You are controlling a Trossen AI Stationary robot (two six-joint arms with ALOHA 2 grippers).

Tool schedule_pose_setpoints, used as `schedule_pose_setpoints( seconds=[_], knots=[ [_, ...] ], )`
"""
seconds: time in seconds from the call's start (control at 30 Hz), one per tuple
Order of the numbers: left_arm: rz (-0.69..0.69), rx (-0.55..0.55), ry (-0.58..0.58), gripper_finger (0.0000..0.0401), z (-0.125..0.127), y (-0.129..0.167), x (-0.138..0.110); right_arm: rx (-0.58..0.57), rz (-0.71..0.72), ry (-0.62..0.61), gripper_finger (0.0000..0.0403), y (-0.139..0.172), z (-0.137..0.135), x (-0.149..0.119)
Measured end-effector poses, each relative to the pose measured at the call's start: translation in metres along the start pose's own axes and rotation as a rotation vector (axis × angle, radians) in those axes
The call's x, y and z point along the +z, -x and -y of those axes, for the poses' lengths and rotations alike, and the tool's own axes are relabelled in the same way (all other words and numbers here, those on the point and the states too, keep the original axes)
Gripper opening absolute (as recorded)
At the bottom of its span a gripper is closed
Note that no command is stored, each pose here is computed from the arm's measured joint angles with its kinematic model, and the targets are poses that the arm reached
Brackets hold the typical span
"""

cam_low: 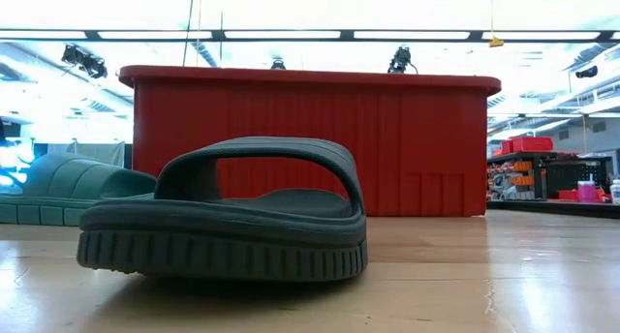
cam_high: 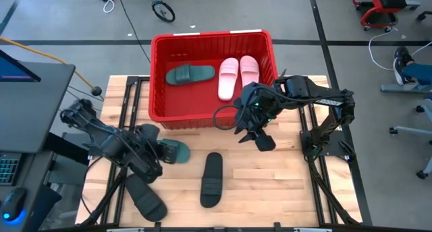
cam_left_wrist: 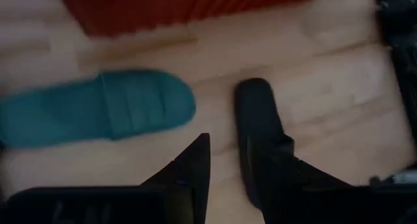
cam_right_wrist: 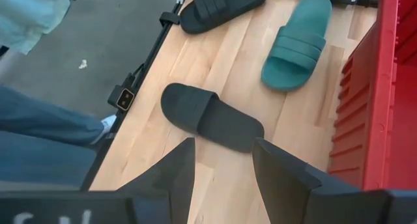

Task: Pick and place slides into bin
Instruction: Put the green slide into the red container

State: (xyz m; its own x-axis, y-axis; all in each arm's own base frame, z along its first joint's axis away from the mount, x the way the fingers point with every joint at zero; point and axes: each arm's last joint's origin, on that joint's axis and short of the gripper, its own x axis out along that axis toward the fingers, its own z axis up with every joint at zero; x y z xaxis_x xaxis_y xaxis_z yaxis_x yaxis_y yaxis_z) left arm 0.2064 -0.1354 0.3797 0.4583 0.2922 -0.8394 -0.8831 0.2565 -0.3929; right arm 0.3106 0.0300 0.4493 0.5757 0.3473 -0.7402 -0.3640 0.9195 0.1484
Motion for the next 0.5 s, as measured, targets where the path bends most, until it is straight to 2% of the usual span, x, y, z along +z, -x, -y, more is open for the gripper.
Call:
schedule_pose_setpoints(
  seconds=[0.07,0.2,0.27,0.4,0.5],
  knots=[
    [-0.010,-0.050,0.053,0.0107,-0.003,-0.019,-0.011,0.001,-0.004,-0.001,0.0159,0.000,0.000,0.000],
    [-0.050,-0.181,0.046,0.0102,0.003,-0.059,-0.032,0.001,-0.004,0.007,0.0159,0.000,0.000,0.000],
    [-0.093,-0.172,0.049,0.0099,0.003,-0.083,-0.039,0.002,-0.006,0.018,0.0159,-0.001,0.000,-0.001],
    [-0.188,0.036,0.077,0.0092,-0.022,-0.121,-0.041,0.005,-0.017,0.007,0.0159,-0.003,0.001,-0.002],
    [-0.142,0.236,0.104,0.0087,-0.048,-0.138,-0.035,0.008,-0.035,-0.017,0.0159,-0.008,0.002,-0.004]
  ],
)
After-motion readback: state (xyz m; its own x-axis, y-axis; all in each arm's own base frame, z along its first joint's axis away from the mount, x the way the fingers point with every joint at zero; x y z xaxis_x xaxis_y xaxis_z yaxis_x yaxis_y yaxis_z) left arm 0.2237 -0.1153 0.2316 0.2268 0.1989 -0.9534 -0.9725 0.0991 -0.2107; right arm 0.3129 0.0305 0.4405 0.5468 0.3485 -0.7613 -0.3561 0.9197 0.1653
